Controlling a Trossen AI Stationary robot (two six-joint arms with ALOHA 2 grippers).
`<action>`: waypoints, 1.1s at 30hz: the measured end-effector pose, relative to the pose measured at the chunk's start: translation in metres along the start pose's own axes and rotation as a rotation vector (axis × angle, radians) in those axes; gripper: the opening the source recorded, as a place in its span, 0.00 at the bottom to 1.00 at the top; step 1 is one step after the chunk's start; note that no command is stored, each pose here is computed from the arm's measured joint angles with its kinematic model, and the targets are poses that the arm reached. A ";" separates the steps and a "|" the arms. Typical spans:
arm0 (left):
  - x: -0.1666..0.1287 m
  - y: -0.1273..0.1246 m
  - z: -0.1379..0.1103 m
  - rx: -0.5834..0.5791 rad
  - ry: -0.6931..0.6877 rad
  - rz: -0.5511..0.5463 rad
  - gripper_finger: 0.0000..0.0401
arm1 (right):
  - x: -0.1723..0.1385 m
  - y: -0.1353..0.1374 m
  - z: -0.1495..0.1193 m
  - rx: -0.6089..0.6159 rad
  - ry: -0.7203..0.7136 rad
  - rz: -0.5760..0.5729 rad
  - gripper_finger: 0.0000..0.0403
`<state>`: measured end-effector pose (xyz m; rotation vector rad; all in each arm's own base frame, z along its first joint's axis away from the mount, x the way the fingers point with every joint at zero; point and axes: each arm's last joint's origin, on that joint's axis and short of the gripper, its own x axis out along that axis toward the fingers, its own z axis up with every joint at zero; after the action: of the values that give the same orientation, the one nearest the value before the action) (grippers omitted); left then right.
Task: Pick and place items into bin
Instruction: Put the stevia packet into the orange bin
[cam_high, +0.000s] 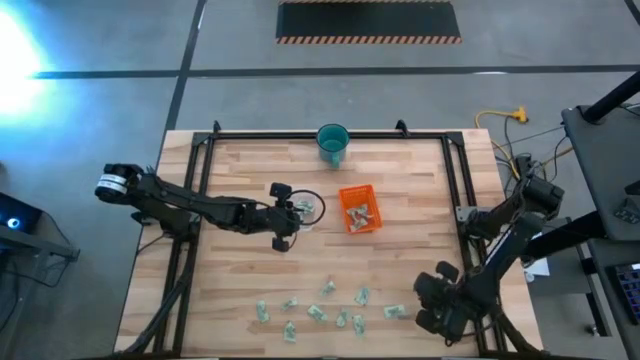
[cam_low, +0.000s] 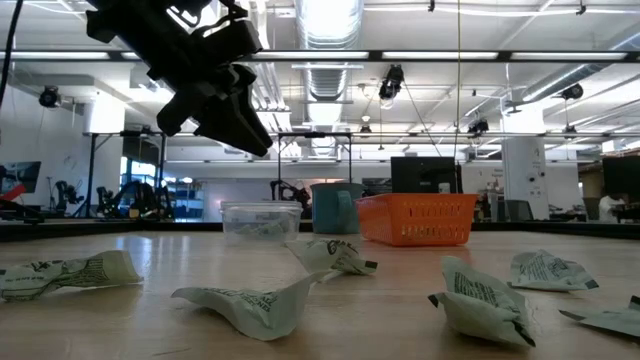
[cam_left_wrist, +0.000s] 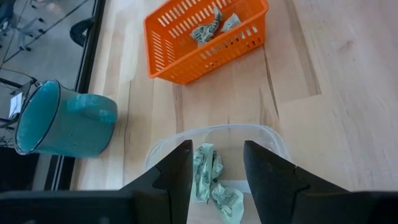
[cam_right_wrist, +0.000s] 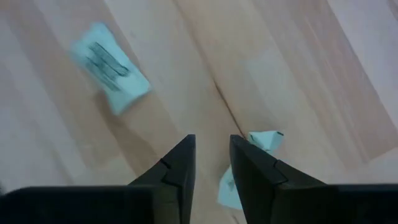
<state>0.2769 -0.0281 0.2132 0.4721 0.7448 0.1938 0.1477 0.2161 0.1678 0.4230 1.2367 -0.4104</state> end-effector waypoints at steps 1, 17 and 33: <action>0.000 0.000 0.000 0.000 0.000 0.000 0.32 | 0.003 0.000 -0.001 -0.006 0.006 -0.017 0.24; 0.000 0.000 0.000 -0.002 -0.004 0.001 0.32 | 0.011 -0.002 -0.004 -0.027 0.023 -0.091 0.47; 0.000 0.000 0.000 -0.002 -0.005 0.001 0.32 | 0.011 -0.010 -0.004 0.024 0.011 -0.175 0.49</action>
<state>0.2772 -0.0281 0.2135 0.4710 0.7395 0.1946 0.1424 0.2093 0.1550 0.3393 1.2850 -0.5733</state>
